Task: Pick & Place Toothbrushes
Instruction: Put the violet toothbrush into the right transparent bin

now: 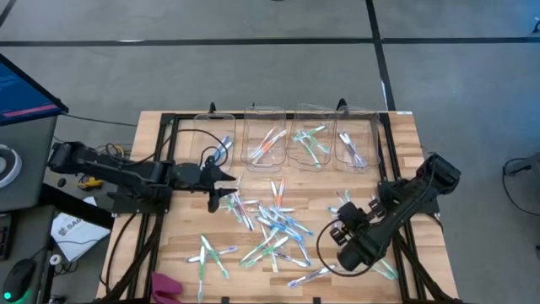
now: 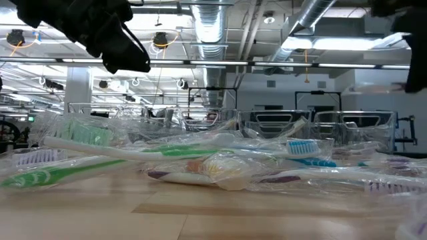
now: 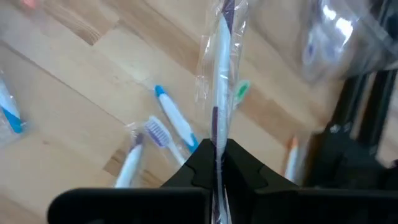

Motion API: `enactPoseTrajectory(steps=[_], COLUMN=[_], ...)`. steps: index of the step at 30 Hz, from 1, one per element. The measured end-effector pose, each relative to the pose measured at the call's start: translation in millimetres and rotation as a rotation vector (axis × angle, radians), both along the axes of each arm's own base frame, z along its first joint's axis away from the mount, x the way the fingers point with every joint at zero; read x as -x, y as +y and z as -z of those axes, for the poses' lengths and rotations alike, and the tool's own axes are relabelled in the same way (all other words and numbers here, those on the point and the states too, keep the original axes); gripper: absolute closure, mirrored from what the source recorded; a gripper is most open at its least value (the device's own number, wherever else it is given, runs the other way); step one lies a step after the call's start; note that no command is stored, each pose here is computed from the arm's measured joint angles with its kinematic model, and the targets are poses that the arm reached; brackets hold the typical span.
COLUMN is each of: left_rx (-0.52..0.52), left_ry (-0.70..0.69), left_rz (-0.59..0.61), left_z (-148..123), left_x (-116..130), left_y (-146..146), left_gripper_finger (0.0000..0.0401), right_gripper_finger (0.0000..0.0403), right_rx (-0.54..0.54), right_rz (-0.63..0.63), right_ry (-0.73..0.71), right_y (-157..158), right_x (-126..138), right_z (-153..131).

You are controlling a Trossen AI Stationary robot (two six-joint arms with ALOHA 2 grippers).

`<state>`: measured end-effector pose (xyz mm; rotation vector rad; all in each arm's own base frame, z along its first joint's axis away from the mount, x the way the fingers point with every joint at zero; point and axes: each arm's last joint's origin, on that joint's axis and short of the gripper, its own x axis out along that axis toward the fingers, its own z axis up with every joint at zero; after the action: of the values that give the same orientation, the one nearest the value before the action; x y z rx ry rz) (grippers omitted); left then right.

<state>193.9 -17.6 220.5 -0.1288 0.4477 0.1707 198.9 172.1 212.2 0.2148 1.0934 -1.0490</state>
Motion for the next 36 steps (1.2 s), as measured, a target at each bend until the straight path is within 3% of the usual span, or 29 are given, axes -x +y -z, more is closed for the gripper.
enactPoseTrajectory(steps=[4,12,21,36], left_rx=[0.004,0.007,0.009,0.004], left_ry=[-0.023,-0.037,-0.053,-0.057], left_rz=[0.025,0.047,0.047,0.046], left_z=[1,3,1,1], left_x=[0,1,0,0], left_y=[-5,-9,-9,-9], left_gripper_finger=[0.022,0.022,0.022,0.022], right_gripper_finger=[0.0393,0.0392,0.0391,0.0391], right_rx=[0.06,0.1,0.167,0.212], right_rz=[-0.015,-0.084,-0.135,0.086], right_ry=[0.034,-0.053,-0.159,-0.174], right_y=[-3,-18,-67,-165], right_x=[2,-2,0,47], right_z=[-9,-28,-71,-97])
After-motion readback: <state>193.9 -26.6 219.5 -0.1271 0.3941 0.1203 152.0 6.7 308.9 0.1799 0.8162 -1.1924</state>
